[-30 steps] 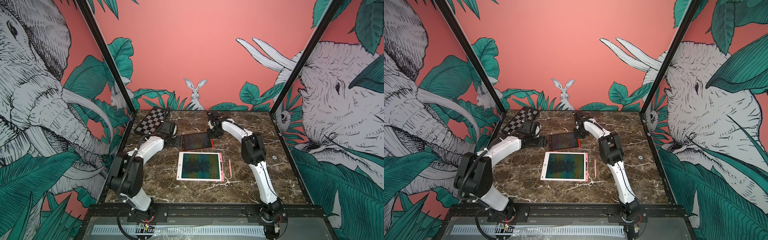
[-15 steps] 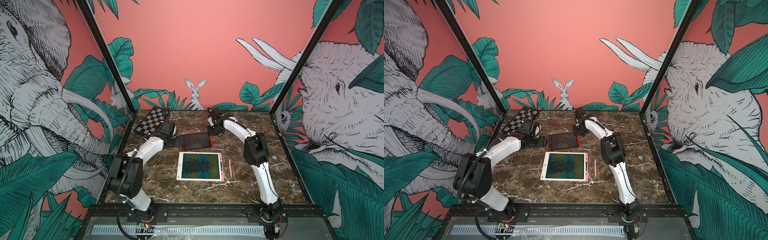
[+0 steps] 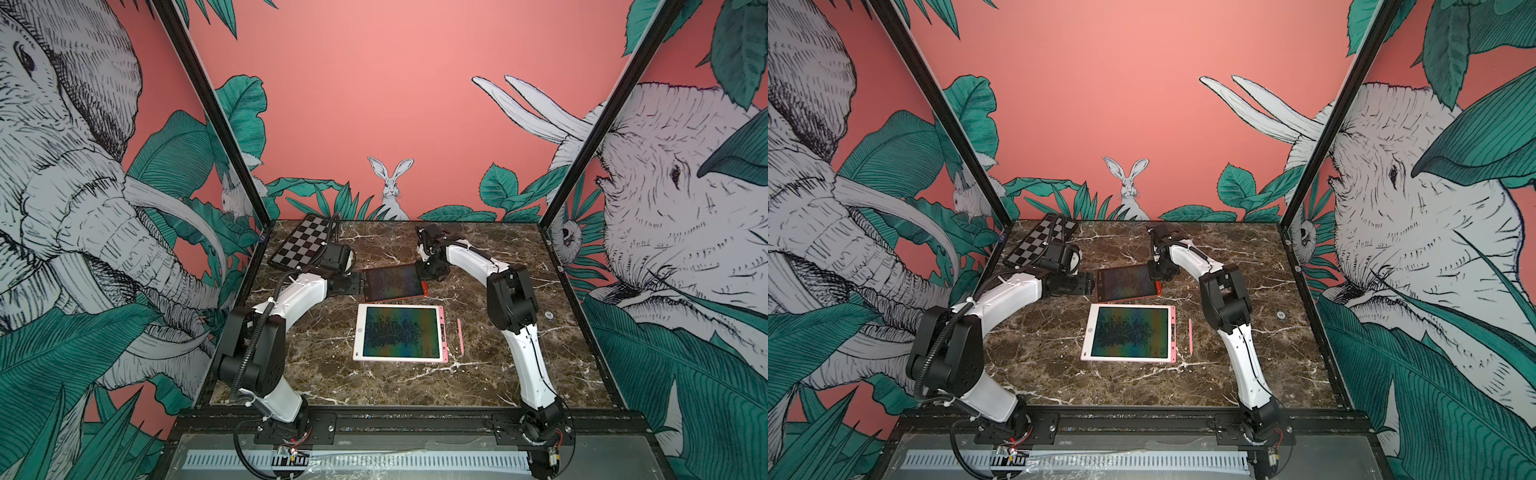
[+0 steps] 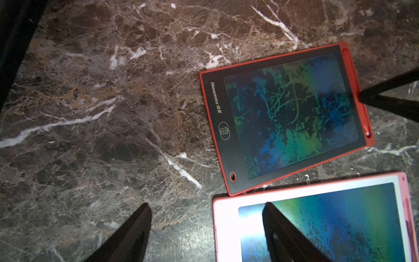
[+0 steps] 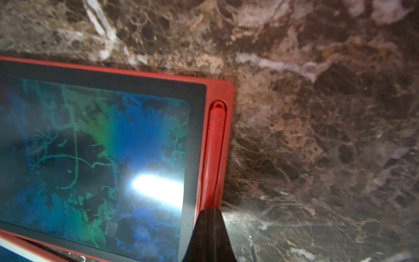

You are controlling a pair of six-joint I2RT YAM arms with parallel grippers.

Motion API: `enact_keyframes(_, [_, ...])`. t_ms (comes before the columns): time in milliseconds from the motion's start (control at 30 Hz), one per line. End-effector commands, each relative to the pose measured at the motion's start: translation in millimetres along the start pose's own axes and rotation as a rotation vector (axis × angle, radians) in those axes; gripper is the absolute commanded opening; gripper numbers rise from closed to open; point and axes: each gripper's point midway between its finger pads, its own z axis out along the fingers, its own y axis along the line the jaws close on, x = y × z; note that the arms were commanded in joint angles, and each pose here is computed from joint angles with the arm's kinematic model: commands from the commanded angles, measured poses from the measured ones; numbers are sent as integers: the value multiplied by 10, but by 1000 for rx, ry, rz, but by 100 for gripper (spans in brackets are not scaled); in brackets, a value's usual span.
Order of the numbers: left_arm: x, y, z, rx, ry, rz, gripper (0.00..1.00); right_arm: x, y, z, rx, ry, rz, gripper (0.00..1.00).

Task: Place the stylus back onto the writing tablet
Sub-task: Place the stylus on the writing tablet.

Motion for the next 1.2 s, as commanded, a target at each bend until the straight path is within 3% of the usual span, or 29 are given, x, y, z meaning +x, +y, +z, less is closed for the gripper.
enact_keyframes(0, [-27,-3,-73,3,-14,-14,80,75,14,34,-1,18,9,2])
enact_keyframes(300, [11,8,-70,-1,-9,-15,80,155,-55,59,34,33,10,2])
enact_keyframes(767, [41,25,-252,4,-58,-21,80,43,122,-822,-45,-174,27,9])
enact_keyframes(1100, [257,-10,-395,47,-53,-40,81,827,-126,-1171,28,-166,102,30])
enact_keyframes(1167, [329,5,-408,47,-47,-42,89,1054,-194,-1167,44,-145,121,36])
